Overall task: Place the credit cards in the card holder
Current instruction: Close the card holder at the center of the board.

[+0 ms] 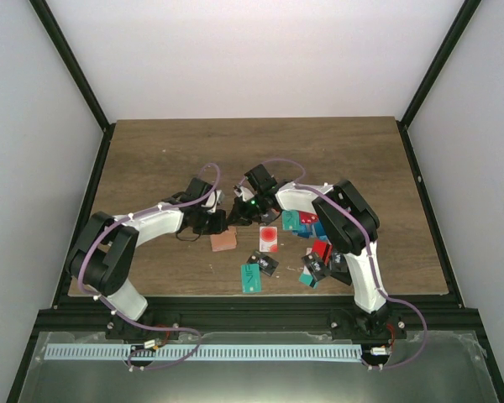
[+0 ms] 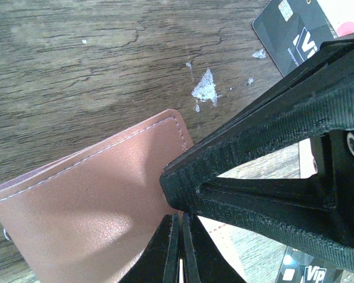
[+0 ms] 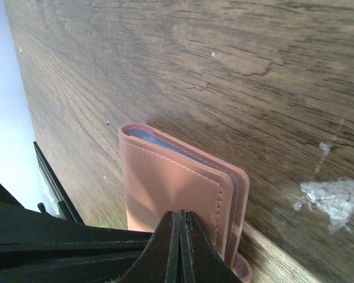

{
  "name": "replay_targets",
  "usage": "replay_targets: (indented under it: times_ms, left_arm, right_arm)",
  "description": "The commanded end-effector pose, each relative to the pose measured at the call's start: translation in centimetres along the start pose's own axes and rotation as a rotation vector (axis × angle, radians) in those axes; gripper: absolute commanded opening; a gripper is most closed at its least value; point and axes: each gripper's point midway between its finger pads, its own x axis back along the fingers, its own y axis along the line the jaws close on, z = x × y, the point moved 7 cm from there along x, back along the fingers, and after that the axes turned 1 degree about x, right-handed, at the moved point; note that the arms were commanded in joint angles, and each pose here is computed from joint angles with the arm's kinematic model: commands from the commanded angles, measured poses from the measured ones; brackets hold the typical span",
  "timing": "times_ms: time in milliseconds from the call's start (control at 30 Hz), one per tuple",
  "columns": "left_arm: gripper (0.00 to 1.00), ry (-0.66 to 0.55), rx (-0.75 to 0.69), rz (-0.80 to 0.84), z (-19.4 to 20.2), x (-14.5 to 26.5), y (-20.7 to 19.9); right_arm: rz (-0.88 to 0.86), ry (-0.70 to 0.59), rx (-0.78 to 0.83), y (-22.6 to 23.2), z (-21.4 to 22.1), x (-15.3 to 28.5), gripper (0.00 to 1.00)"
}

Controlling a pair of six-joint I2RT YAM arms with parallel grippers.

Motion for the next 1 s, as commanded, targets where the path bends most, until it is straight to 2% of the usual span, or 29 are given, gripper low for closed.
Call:
replay_targets:
  times_ms: [0, 333, 800, 967]
  left_arm:
    - [0.04, 0.016, -0.001, -0.125, 0.5, 0.0, 1.6]
    - [0.04, 0.048, -0.041, -0.175, 0.8, 0.0, 2.3]
    - [0.04, 0.069, 0.000, -0.029, 1.3, -0.6, 1.0]
    - [0.04, 0.070, 0.007, -0.032, 1.4, -0.6, 1.1]
  right_arm:
    - [0.064, 0.023, -0.048, -1.9, 0.9, -0.3, 0.01]
    - [0.067, 0.019, -0.051, -1.8, 0.8, -0.2, 0.01]
    - [0.065, 0.018, -0.057, -1.6, 0.5, -0.3, 0.01]
    - [0.065, 0.015, -0.060, -1.6, 0.5, -0.3, 0.01]
